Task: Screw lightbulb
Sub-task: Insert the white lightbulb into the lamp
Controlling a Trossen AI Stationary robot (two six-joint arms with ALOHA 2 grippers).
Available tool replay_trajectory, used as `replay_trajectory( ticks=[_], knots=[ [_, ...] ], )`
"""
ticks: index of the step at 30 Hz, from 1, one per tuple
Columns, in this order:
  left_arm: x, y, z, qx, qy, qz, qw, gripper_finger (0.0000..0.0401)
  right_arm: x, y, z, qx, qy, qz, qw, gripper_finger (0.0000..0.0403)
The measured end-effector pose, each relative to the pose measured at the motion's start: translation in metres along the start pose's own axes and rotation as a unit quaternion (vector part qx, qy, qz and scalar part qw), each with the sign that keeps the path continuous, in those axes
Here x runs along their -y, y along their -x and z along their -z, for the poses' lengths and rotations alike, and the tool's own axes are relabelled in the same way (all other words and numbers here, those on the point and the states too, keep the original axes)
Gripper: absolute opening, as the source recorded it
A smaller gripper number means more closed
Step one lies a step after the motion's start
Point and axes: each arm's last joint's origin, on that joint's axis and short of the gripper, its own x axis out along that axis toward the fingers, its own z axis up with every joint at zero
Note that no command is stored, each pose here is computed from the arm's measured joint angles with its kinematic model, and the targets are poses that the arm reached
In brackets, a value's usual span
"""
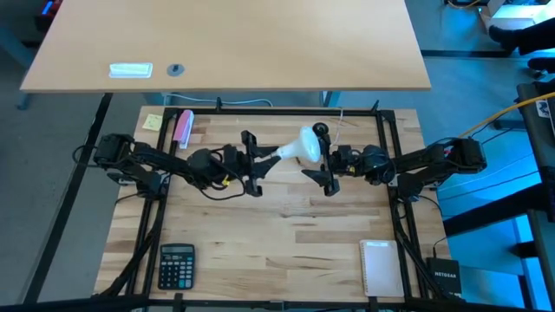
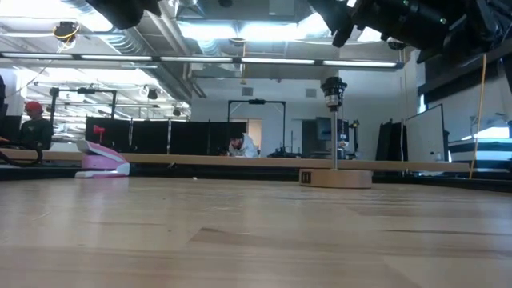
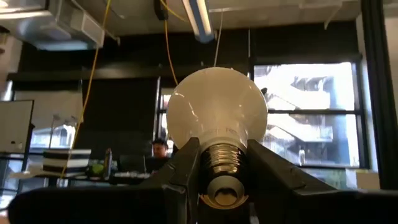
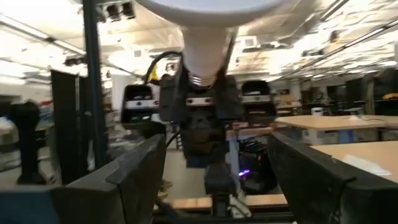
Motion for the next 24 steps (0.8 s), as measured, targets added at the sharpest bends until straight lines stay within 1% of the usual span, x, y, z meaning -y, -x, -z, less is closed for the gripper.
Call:
replay_trajectory(
  ticks=[2, 4, 7, 9, 14, 16, 21, 24],
  knots=[
    [-0.002, -0.002, 0.000, -0.001, 0.000, -0.003, 1.000, 0.0091, 0.001, -0.008, -0.005, 0.015, 0.003, 0.014, 1.000, 0.0285],
    [-0.004, -0.005, 0.002, -0.005, -0.001, -0.006, 1.000, 0.0091, 0.002, -0.019, -0.009, 0.027, 0.006, 0.013, 1.000, 0.0285],
    [-0.005, -0.012, 0.007, -0.012, -0.007, -0.009, 1.000, 0.0094, 0.003, -0.039, -0.014, 0.041, 0.009, -0.009, 0.999, 0.0285],
    [-0.004, -0.014, 0.006, -0.010, -0.006, -0.009, 1.000, 0.0093, 0.003, -0.048, -0.019, 0.055, 0.011, -0.021, 0.998, 0.0285],
    [0.002, -0.013, 0.003, -0.004, -0.021, 0.002, 1.000, 0.0091, 0.004, -0.049, -0.030, 0.108, 0.020, -0.022, 0.994, 0.0285],
    [0.003, -0.013, 0.002, -0.004, -0.025, 0.003, 1.000, 0.0094, 0.004, -0.049, -0.033, 0.119, 0.022, -0.023, 0.992, 0.0285],
    [0.003, -0.014, 0.003, -0.011, -0.025, 0.005, 1.000, 0.0093, 0.004, -0.060, -0.037, 0.099, 0.019, -0.021, 0.995, 0.0285],
    [0.003, -0.014, 0.004, -0.018, -0.026, 0.006, 0.999, 0.0093, 0.003, -0.064, -0.041, 0.103, 0.030, -0.037, 0.994, 0.0282]
  ],
)
